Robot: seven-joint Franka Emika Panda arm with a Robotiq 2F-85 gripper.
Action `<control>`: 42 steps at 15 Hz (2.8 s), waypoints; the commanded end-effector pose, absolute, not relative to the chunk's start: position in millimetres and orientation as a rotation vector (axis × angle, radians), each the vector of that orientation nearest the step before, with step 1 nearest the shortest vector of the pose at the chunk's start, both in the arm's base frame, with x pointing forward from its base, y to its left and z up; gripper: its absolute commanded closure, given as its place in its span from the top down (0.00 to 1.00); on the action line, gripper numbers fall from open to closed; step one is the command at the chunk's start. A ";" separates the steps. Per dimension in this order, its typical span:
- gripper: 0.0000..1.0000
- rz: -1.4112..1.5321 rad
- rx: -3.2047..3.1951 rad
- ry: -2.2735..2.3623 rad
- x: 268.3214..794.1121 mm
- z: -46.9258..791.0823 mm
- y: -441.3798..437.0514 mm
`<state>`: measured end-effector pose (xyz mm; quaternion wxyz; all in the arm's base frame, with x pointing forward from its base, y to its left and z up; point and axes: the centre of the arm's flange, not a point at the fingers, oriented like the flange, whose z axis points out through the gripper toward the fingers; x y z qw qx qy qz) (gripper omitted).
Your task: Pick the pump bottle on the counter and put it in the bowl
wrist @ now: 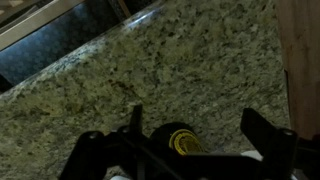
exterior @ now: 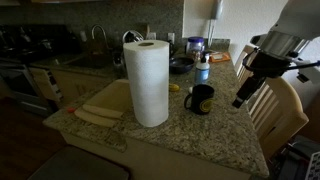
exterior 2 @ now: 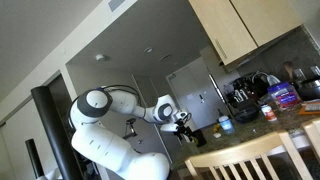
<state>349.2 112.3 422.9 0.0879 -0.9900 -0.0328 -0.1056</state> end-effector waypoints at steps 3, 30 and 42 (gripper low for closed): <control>1.00 -0.315 -2.947 -0.098 349.4 423.2 112.4; 1.00 -0.385 -3.090 0.506 467.6 662.3 26.6; 1.00 -0.831 -2.829 0.841 518.8 498.3 28.2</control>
